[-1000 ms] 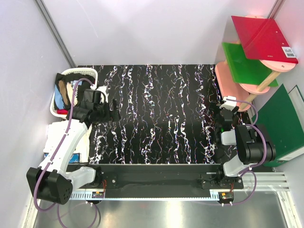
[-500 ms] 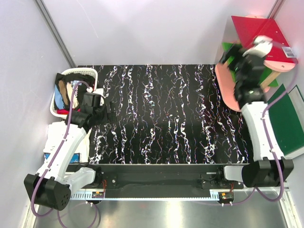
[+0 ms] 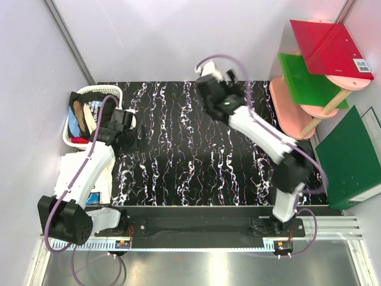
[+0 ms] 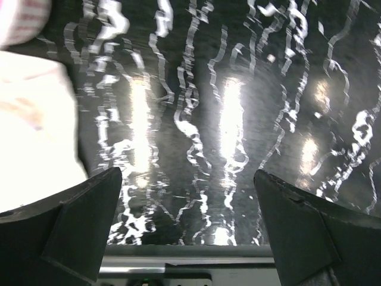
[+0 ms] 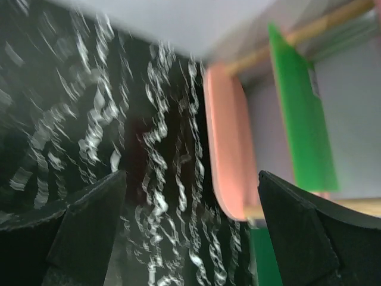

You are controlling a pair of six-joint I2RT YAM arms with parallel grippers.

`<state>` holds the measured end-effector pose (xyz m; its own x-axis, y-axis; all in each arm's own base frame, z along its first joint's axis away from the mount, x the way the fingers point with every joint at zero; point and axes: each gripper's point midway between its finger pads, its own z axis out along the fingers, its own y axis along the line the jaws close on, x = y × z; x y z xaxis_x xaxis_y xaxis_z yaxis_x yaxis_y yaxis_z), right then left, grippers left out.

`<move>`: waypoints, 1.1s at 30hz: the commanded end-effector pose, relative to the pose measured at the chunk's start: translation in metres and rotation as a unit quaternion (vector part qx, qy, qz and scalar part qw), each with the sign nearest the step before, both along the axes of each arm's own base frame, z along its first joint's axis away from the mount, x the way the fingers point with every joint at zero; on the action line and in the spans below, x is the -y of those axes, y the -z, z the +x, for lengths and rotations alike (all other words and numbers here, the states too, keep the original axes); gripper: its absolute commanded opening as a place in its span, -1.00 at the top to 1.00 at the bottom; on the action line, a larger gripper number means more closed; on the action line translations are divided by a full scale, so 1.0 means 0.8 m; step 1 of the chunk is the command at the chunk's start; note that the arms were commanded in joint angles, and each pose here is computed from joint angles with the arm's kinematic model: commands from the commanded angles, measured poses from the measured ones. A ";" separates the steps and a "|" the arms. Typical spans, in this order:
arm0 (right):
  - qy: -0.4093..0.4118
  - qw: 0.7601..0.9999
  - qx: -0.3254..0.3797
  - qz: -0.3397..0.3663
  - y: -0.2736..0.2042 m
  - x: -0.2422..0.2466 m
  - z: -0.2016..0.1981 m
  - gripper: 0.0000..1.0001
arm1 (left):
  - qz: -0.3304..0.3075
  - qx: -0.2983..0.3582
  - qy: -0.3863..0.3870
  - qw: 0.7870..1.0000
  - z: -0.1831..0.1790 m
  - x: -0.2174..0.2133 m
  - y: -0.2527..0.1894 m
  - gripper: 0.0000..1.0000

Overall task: Fold and stack the t-shirts
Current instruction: Grab crumpled tshirt from bin with the left arm

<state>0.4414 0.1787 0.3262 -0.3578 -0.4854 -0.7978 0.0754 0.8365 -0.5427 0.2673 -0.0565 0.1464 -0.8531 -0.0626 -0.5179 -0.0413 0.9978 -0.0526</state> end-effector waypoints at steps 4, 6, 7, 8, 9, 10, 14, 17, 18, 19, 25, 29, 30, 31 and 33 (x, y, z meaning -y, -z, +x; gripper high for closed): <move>0.069 0.995 -0.059 0.037 0.047 0.017 0.000 -0.99 | 0.048 0.175 -0.119 0.976 0.034 -0.058 -0.129 -0.98; 0.060 0.991 -0.048 0.113 0.035 0.012 0.007 -0.99 | 0.052 0.196 -0.148 0.968 0.041 -0.069 -0.149 -0.98; 0.059 0.989 -0.050 0.126 0.036 0.013 0.009 -0.99 | 0.061 0.201 -0.165 0.964 0.044 -0.077 -0.155 -0.98; 0.054 0.987 -0.059 0.139 0.039 0.022 0.017 -0.99 | 0.067 0.200 -0.175 0.962 0.048 -0.084 -0.156 -0.98; 0.056 0.988 -0.064 0.131 0.042 0.028 0.020 -0.99 | 0.081 0.194 -0.189 0.959 0.059 -0.097 -0.158 -0.97; 0.061 0.988 -0.067 0.123 0.045 0.036 0.024 -0.99 | 0.093 0.184 -0.201 0.958 0.063 -0.108 -0.156 -0.98; 0.058 0.986 -0.097 0.123 0.065 0.061 0.038 -0.99 | 0.136 0.104 -0.255 0.952 0.089 -0.174 -0.143 -0.98; 0.063 0.979 -0.106 0.164 0.069 0.086 0.045 -0.99 | 0.116 0.053 -0.296 0.947 0.110 -0.215 -0.134 -0.98; 0.083 0.975 -0.099 0.181 0.065 0.107 0.047 -0.99 | 0.102 0.050 -0.314 0.942 0.125 -0.232 -0.135 -0.98; 0.092 0.973 -0.096 0.188 0.065 0.117 0.049 -0.97 | 0.080 0.040 -0.313 0.945 0.129 -0.232 -0.131 -0.98; 0.131 0.953 -0.111 0.251 0.088 0.178 0.056 -0.99 | 0.024 -0.004 -0.349 0.937 0.151 -0.255 -0.095 -0.97; 0.142 0.944 -0.121 0.272 0.102 0.193 0.057 -0.99 | -0.007 -0.052 -0.343 0.938 0.164 -0.242 -0.050 -0.89; 0.141 0.943 -0.123 0.276 0.104 0.193 0.057 -0.99 | -0.012 -0.057 -0.343 0.938 0.166 -0.239 -0.044 -0.89; 0.138 0.941 -0.124 0.282 0.105 0.193 0.059 -0.99 | -0.015 -0.063 -0.343 0.937 0.167 -0.238 -0.038 -0.89; 0.135 0.939 -0.125 0.290 0.107 0.189 0.062 -0.99 | -0.016 -0.078 -0.342 0.936 0.173 -0.237 -0.021 -0.89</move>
